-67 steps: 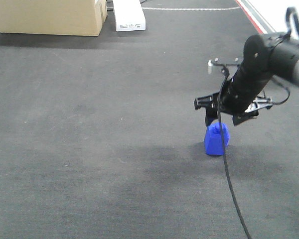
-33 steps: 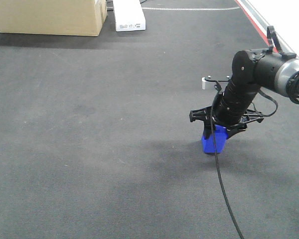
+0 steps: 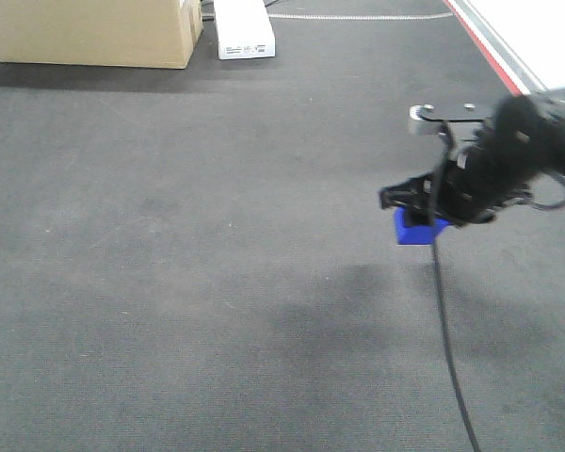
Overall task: Pour parts from conveyor to right shelf
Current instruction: 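Lift the blue part off the belt with the right gripper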
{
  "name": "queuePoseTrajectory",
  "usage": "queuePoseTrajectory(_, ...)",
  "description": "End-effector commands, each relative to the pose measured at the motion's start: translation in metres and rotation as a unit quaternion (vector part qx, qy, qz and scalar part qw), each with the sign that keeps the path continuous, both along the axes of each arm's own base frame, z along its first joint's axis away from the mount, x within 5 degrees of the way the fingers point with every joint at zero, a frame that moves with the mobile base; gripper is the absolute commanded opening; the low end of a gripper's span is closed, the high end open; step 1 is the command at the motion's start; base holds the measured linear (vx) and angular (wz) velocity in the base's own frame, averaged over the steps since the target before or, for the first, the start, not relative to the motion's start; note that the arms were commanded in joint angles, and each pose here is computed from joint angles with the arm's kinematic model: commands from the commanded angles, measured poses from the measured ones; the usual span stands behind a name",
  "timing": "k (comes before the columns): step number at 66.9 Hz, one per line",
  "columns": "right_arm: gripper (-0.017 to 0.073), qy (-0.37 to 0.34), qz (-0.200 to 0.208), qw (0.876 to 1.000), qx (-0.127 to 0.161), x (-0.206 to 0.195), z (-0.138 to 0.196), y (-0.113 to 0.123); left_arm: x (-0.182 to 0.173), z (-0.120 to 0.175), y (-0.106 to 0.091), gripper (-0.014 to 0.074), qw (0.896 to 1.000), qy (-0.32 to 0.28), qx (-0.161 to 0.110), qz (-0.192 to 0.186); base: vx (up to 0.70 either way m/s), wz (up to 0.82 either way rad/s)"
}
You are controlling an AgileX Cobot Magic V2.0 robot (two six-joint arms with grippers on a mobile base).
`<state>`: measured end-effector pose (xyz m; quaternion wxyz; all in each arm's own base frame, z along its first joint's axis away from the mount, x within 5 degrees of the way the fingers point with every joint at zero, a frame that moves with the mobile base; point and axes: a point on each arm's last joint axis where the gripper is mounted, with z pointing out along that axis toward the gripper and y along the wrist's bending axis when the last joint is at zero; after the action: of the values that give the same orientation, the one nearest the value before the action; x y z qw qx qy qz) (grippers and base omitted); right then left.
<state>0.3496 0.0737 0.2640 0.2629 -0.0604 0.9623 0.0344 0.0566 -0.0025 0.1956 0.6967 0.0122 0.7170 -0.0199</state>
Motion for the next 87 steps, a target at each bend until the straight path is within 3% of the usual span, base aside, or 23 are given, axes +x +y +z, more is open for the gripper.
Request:
queuePoseTrajectory(1,-0.0005,-0.088,0.004,0.996,0.005,-0.027,0.036,-0.009,-0.002,0.014,0.0,-0.0006,0.998,-0.055,-0.01,-0.004,0.0,0.0)
queuePoseTrajectory(24,-0.0005,-0.188,-0.015,0.981,0.05,-0.148,0.055,-0.032,-0.002,0.014,0.0,-0.0006,0.998,-0.055,-0.01,-0.004,0.0,0.0)
queuePoseTrajectory(33,-0.0005,-0.245,-0.015,0.967,0.063,-0.205,0.065,-0.044,-0.002,0.014,0.0,-0.0006,0.998,-0.055,-0.01,-0.004,0.0,0.0)
queuePoseTrajectory(40,-0.0005,-0.282,-0.014,0.957,0.064,-0.239,0.066,-0.052,-0.002,0.014,0.0,-0.0006,0.998,-0.055,-0.01,-0.004,0.0,0.0)
queuePoseTrajectory(50,-0.0005,-0.306,-0.012,0.951,0.044,-0.272,0.053,-0.062,-0.002,0.014,0.0,-0.0006,0.998,-0.055,-0.01,-0.004,0.0,0.0)
queuePoseTrajectory(55,-0.0005,-0.349,-0.01,0.936,0.037,-0.288,0.05,-0.067,-0.002,0.014,0.0,-0.0006,0.998,-0.055,-0.01,-0.004,0.0,0.0)
queuePoseTrajectory(62,-0.0005,-0.425,-0.008,0.904,0.032,-0.311,0.045,-0.073,-0.002,0.014,0.0,-0.0006,0.998,-0.055,-0.01,-0.004,0.0,0.0)
queuePoseTrajectory(72,-0.0005,-0.508,-0.005,0.86,0.047,-0.329,0.03,-0.076,-0.002,0.014,0.0,-0.0006,0.998,-0.055,-0.01,-0.004,0.0,0.0)
queuePoseTrajectory(87,-0.0005,-0.523,0.004,0.851,0.031,-0.321,0.027,-0.074,-0.002,0.014,0.0,-0.0006,0.998,-0.054,-0.01,-0.004,0.0,0.0)
